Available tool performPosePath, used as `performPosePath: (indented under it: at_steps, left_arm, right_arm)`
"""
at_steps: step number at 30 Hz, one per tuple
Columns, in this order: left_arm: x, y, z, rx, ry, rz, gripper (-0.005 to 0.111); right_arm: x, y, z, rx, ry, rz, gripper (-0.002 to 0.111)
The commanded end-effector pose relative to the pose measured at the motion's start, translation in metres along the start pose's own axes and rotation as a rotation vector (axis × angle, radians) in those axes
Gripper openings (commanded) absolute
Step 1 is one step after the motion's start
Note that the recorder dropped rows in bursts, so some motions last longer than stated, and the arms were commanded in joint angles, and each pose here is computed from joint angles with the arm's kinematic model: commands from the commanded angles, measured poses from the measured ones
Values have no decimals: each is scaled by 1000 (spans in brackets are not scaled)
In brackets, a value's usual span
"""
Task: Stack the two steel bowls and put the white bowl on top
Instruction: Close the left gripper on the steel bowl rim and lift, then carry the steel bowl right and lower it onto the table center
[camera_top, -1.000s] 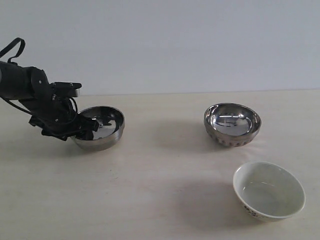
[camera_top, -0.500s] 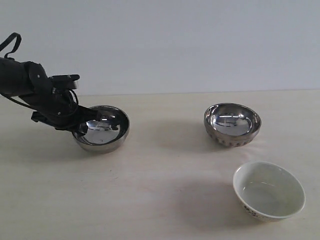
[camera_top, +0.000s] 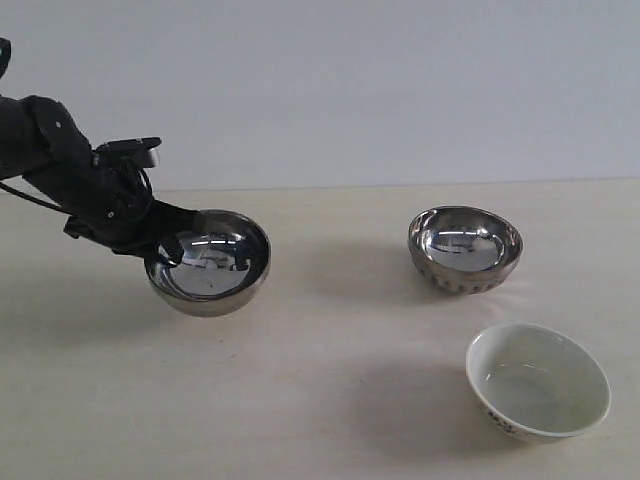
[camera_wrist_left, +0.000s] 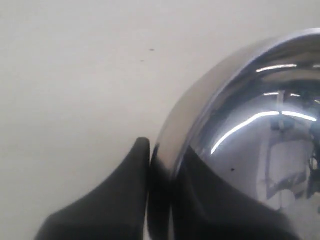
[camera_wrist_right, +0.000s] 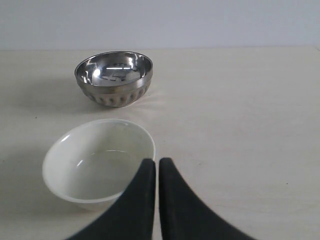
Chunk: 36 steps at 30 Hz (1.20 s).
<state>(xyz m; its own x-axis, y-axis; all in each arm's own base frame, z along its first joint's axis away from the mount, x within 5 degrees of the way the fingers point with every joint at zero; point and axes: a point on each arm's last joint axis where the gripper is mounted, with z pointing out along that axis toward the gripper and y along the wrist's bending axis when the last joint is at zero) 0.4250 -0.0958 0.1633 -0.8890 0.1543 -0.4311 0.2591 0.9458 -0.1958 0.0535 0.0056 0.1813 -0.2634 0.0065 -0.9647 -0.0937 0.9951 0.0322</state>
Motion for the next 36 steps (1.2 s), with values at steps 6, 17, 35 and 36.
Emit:
performPosePath:
  at_steps: [6, 17, 35, 36]
  left_arm:
    - [8, -77, -21, 161, 2, 139, 4]
    - [61, -139, 3, 218, 145, 284, 4]
    - [66, -133, 13, 175, 83, 267, 4]
    - [66, -132, 15, 173, 86, 264, 4]
  right_arm:
    - [-1, 0, 0, 1, -12, -10, 0]
    - [-1, 0, 0, 1, -12, -10, 0]
    - [-1, 0, 0, 1, -12, -10, 0]
    - [-1, 0, 0, 1, -12, -10, 0]
